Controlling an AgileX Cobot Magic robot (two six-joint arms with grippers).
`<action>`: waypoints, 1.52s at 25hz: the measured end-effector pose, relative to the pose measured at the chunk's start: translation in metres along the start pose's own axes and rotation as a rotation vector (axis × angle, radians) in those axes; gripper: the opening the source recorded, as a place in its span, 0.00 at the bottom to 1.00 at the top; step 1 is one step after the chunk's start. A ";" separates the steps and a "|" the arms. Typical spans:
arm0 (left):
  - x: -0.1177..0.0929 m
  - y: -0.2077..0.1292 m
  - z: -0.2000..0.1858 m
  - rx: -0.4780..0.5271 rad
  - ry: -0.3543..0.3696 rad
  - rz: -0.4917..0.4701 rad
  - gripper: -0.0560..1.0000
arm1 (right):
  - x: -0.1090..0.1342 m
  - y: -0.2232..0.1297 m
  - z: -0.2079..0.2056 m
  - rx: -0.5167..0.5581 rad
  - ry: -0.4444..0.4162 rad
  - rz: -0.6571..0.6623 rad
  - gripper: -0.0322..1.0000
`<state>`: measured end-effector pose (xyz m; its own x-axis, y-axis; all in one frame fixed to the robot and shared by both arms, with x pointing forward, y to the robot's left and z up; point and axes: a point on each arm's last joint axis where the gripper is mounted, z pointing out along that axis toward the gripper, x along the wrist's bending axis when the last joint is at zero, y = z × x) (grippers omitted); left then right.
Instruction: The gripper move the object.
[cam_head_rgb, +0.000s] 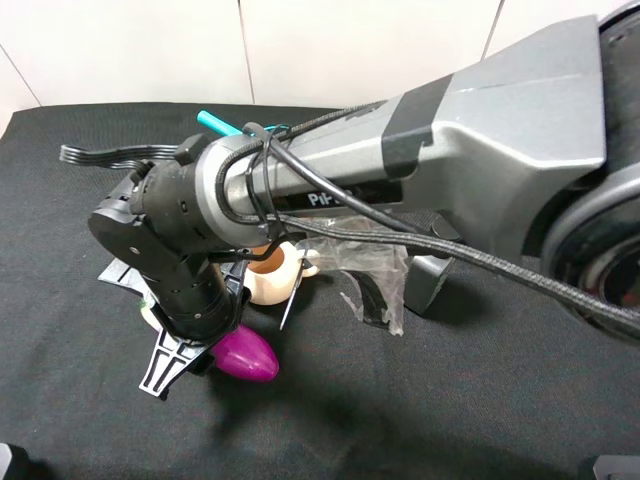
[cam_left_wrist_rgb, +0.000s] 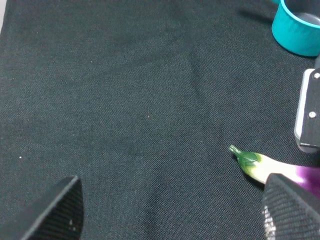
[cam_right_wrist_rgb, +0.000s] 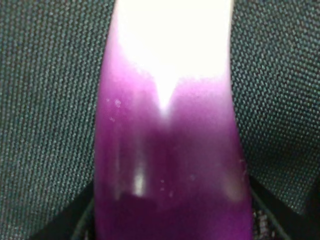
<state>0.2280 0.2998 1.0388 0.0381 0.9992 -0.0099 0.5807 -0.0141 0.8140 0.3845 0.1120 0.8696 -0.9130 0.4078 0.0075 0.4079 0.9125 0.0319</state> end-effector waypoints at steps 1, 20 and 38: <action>0.000 0.000 0.000 0.000 0.000 0.000 0.78 | 0.000 0.000 0.000 0.000 0.000 0.000 0.41; 0.000 0.000 0.000 0.000 0.000 0.000 0.78 | 0.000 0.000 0.000 -0.001 0.003 0.002 0.59; 0.000 0.000 0.000 0.000 0.000 0.000 0.78 | 0.000 0.000 0.000 -0.001 0.003 -0.017 0.70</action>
<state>0.2280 0.2998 1.0388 0.0381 0.9992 -0.0099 0.5807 -0.0141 0.8140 0.3843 0.1121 0.8696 -0.9200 0.3918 0.0094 0.3919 0.9194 0.0327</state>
